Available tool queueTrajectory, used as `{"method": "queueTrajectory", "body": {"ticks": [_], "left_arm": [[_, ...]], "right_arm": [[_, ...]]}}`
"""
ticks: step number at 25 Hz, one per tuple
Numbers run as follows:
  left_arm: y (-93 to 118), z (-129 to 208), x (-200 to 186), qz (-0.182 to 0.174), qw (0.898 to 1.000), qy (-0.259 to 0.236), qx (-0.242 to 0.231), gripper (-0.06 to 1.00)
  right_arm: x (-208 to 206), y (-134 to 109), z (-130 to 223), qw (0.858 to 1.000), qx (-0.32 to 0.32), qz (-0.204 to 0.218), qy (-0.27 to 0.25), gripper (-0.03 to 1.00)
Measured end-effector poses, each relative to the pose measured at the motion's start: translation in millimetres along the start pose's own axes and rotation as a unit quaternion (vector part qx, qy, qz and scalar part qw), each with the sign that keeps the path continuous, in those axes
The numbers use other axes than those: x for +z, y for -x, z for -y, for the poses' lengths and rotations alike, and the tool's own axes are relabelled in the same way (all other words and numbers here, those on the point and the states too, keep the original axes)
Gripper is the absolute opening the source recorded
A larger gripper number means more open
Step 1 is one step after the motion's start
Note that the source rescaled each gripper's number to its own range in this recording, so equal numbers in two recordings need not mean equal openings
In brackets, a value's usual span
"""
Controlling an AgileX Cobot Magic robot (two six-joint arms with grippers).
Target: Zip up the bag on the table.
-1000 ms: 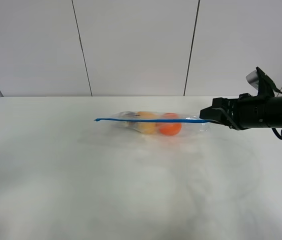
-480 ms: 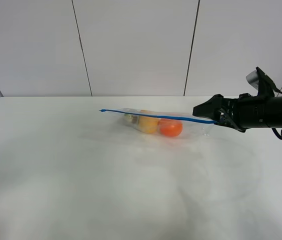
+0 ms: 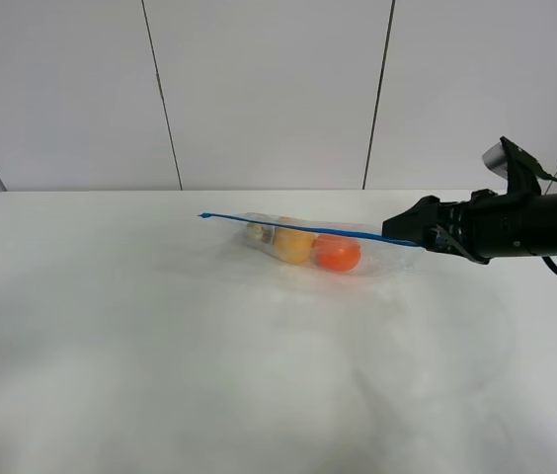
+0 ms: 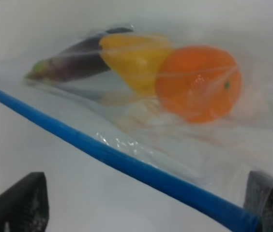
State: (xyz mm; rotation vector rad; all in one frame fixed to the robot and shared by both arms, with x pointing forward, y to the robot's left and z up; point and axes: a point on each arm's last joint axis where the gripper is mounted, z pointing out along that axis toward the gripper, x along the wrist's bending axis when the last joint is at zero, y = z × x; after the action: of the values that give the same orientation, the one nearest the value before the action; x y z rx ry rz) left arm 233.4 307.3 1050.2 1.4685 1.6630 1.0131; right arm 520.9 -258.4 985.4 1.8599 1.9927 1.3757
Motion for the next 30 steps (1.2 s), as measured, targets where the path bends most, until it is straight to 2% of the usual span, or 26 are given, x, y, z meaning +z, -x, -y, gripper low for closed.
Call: {"method": "queueTrajectory", "body": {"ticks": [3, 8, 14, 21, 30], "left_arm": [[0, 0, 0, 0.000, 1.000, 0.000, 0.000, 0.76], [0, 0, 0, 0.000, 1.000, 0.000, 0.000, 0.76], [0, 0, 0, 0.000, 1.000, 0.000, 0.000, 0.76], [0, 0, 0, 0.000, 1.000, 0.000, 0.000, 0.76], [0, 0, 0, 0.000, 1.000, 0.000, 0.000, 0.76]], "right_arm": [[0, 2, 1, 1.000, -0.017, 0.010, -0.007, 0.87], [-4, 11, 1, 0.995, -0.076, 0.071, -0.013, 0.87], [-16, 14, -7, 0.982, -0.131, 0.133, 0.010, 0.87], [-27, 13, -12, 0.972, -0.164, 0.166, 0.029, 0.87], [-31, 19, -15, 0.964, -0.166, 0.206, 0.037, 0.87]]}}
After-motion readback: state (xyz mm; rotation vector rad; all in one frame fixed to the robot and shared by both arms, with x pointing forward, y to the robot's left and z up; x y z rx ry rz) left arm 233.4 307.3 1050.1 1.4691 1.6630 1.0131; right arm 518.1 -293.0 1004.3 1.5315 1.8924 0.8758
